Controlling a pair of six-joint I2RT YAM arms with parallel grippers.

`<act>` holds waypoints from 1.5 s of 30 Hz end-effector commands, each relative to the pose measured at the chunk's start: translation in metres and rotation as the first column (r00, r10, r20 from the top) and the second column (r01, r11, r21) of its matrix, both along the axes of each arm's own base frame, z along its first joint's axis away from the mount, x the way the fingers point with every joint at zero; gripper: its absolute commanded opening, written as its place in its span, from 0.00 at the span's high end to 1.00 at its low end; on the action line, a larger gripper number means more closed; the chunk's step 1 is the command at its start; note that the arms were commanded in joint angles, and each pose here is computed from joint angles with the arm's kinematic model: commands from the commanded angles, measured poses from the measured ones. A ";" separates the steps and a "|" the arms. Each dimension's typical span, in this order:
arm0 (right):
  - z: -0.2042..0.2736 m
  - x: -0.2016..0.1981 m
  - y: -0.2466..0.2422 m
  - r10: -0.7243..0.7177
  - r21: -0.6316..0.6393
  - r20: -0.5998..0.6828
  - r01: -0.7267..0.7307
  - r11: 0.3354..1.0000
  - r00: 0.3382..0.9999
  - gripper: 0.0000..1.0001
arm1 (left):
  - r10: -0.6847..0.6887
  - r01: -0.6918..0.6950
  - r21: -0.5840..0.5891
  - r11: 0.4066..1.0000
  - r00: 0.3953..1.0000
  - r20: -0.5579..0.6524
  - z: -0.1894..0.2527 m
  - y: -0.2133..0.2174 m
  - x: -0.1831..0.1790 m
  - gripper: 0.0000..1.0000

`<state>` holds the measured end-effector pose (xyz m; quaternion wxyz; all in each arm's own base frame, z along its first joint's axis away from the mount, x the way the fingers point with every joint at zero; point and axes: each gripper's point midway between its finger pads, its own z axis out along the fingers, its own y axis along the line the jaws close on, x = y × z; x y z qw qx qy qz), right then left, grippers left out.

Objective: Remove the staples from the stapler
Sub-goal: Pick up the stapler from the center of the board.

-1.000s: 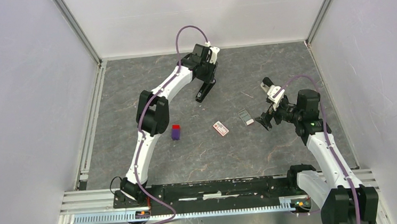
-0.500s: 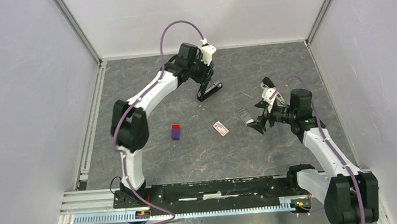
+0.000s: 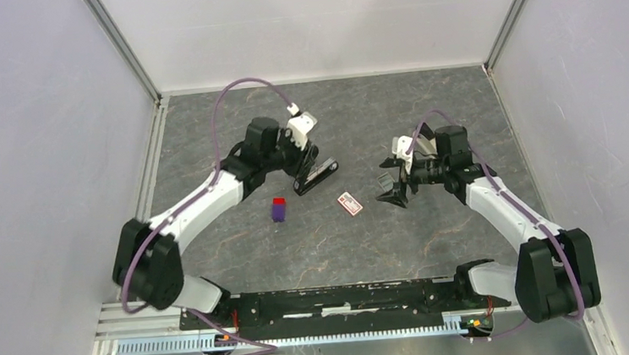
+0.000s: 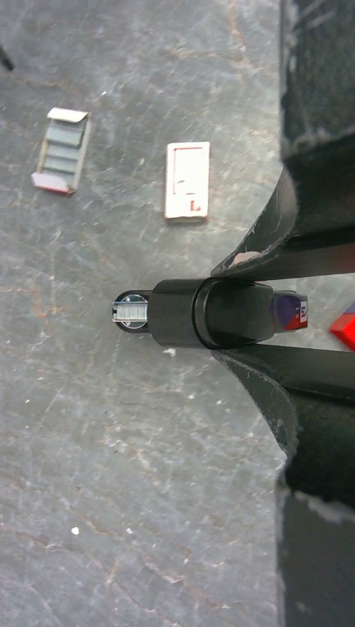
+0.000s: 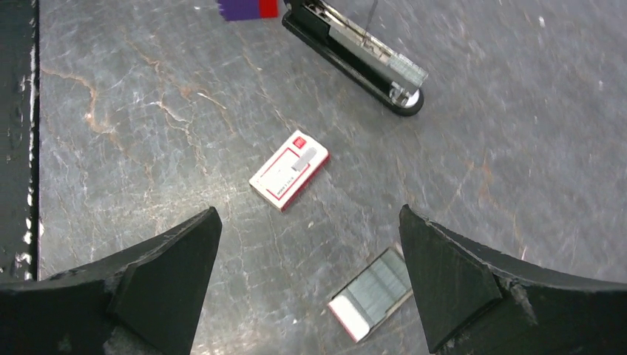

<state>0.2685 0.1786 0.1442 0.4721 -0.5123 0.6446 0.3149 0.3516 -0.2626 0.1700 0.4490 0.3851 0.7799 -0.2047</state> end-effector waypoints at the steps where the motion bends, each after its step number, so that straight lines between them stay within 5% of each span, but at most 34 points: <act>1: 0.017 -0.013 0.020 0.255 -0.030 0.178 -0.254 0.967 0.950 0.02 | -0.041 0.089 -0.163 0.983 0.960 0.278 0.083 -0.004 -0.016 0.98; 4: 0.012 -0.028 0.021 0.447 -0.127 0.314 -0.429 0.894 0.838 0.02 | -0.058 0.117 -0.176 0.978 0.950 0.307 0.090 0.005 -0.036 0.98; 14: 0.032 0.050 0.062 0.314 -0.094 0.248 -0.300 0.949 0.917 0.04 | -0.135 0.202 -0.132 0.970 0.906 0.400 0.102 0.014 -0.061 0.98; 19: 0.040 0.069 0.081 0.371 -0.118 0.296 -0.352 0.929 0.880 0.04 | -0.233 0.285 -0.072 0.956 0.885 0.403 0.118 0.008 -0.068 0.98; 36: -0.012 0.063 0.120 0.480 -0.228 0.157 -0.441 0.868 0.863 0.34 | -0.300 0.351 -0.053 0.935 0.862 0.409 0.136 -0.003 -0.068 0.98; 41: -0.025 0.072 0.122 0.429 -0.233 0.136 -0.392 0.890 0.893 0.42 | -0.263 0.336 -0.115 0.935 0.873 0.411 0.145 -0.003 -0.070 0.98; 45: -0.029 0.071 0.124 0.419 -0.209 0.105 -0.392 0.896 0.902 0.60 | -0.155 0.243 -0.226 0.943 0.925 0.348 0.143 0.008 -0.058 0.98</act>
